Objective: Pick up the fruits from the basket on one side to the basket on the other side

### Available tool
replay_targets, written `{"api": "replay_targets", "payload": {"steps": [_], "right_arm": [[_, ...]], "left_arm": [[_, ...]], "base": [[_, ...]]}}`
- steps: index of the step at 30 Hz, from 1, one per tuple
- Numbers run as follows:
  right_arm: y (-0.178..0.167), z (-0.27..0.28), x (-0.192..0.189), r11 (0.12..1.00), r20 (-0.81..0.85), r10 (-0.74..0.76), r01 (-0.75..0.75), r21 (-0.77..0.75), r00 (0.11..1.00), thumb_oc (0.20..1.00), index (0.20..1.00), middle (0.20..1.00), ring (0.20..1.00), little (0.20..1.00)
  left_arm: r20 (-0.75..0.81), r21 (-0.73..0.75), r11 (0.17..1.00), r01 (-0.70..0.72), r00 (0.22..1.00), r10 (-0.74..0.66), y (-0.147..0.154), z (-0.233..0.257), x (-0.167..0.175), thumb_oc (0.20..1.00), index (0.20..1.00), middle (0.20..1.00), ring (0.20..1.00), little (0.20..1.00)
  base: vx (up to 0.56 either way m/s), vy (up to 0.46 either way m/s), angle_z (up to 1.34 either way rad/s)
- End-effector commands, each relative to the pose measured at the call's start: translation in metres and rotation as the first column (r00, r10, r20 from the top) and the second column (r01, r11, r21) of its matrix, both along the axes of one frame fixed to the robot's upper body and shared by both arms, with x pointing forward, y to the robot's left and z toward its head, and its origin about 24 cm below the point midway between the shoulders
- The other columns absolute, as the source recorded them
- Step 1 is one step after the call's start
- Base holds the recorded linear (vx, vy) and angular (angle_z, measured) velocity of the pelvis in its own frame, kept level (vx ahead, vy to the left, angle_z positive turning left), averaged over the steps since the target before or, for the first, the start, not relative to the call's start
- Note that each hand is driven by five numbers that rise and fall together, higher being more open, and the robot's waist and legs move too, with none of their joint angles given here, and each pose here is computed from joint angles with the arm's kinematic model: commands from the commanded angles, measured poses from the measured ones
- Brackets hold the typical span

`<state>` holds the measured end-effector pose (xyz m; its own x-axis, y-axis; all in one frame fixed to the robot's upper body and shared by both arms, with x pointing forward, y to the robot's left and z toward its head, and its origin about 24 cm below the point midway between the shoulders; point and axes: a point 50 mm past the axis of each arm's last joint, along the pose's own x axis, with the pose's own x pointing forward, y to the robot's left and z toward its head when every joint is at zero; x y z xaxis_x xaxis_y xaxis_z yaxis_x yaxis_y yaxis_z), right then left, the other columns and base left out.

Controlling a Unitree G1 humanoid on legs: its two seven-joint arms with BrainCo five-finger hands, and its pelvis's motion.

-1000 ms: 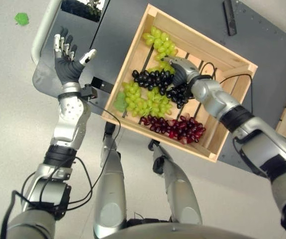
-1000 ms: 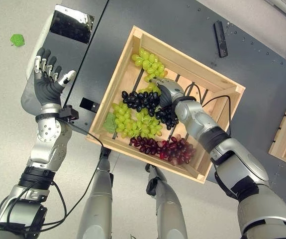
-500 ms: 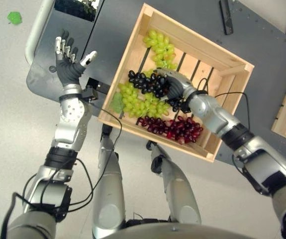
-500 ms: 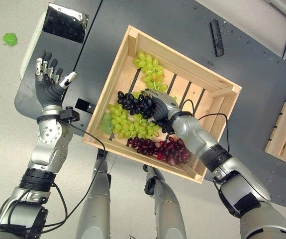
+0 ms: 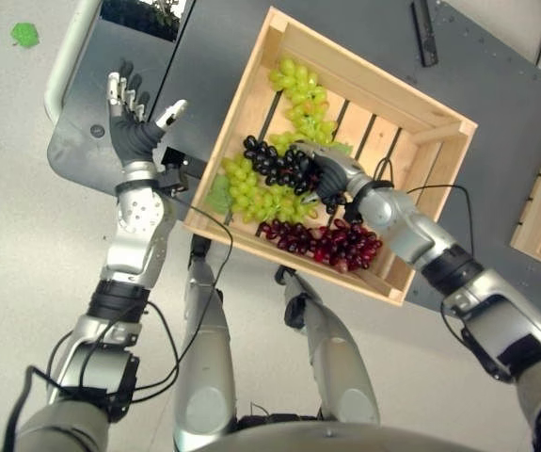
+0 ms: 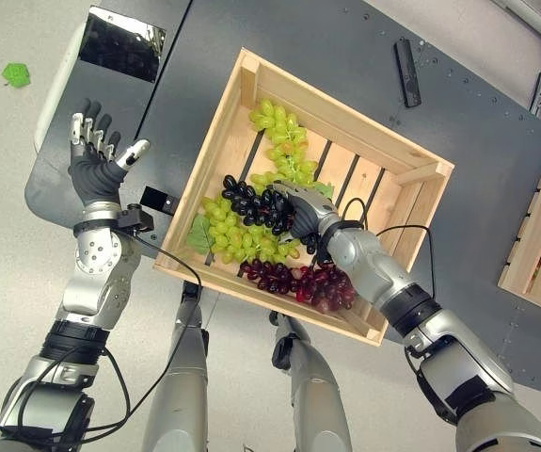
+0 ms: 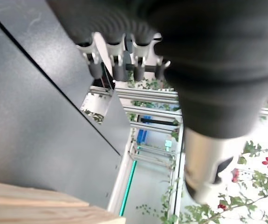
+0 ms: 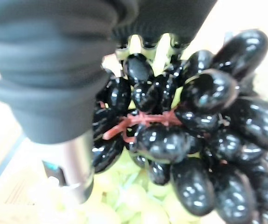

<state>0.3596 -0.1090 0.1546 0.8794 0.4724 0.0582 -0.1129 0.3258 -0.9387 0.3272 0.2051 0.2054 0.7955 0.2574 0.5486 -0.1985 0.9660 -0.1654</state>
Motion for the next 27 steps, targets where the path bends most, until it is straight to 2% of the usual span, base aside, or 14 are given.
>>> {"api": "replay_targets", "payload": {"steps": [1, 9, 10, 11, 12, 18, 27], "right_arm": [[-0.005, -0.033, -0.013, 1.000, -0.115, 0.006, -0.009, -0.027, 0.993, 1.000, 1.000, 1.000, 1.000, 1.000], [-0.001, -0.035, -0.008, 0.998, -0.116, -0.015, 0.008, -0.062, 0.993, 1.000, 1.000, 1.000, 1.000, 1.000], [0.000, -0.035, -0.006, 0.998, -0.116, -0.018, 0.011, -0.068, 0.993, 0.793, 0.793, 0.793, 0.793, 0.793], [0.001, -0.034, -0.005, 0.997, -0.111, -0.024, 0.016, -0.072, 0.994, 0.438, 0.438, 0.438, 0.438, 0.438], [0.003, -0.034, -0.003, 0.997, -0.108, -0.028, 0.020, -0.076, 0.994, 0.200, 0.200, 0.200, 0.200, 0.200], [0.021, -0.024, 0.002, 0.999, -0.065, -0.005, 0.003, -0.039, 0.998, 0.200, 0.200, 0.200, 0.200, 0.200], [0.028, -0.024, 0.002, 1.000, -0.069, 0.012, -0.013, -0.020, 0.998, 0.200, 0.200, 0.200, 0.200, 0.200]], "left_arm": [[0.139, 0.048, 0.998, -0.041, 0.990, 0.034, 0.008, 0.025, -0.015, 1.000, 1.000, 1.000, 1.000, 1.000], [0.121, 0.041, 0.999, -0.030, 0.992, 0.024, 0.004, 0.020, -0.014, 1.000, 1.000, 1.000, 1.000, 1.000], [0.117, 0.039, 0.999, -0.028, 0.993, 0.023, 0.004, 0.019, -0.013, 1.000, 1.000, 1.000, 1.000, 1.000], [0.116, 0.038, 0.999, -0.027, 0.993, 0.022, 0.003, 0.019, -0.013, 1.000, 1.000, 1.000, 1.000, 1.000], [0.111, 0.037, 0.999, -0.026, 0.994, 0.022, 0.002, 0.018, -0.013, 1.000, 1.000, 1.000, 1.000, 1.000], [0.113, 0.025, 1.000, -0.003, 0.994, 0.000, -0.006, 0.018, -0.012, 1.000, 1.000, 1.000, 1.000, 1.000], [0.125, 0.024, 1.000, -0.001, 0.992, -0.002, -0.008, 0.021, -0.012, 1.000, 1.000, 1.000, 1.000, 1.000]], "base": [[0.00, 0.000, 0.00], [0.00, 0.000, 0.00], [0.00, 0.000, 0.00], [0.00, 0.000, 0.00], [0.00, 0.000, 0.00], [0.00, 0.000, 0.00], [0.00, 0.000, 0.00]]}}
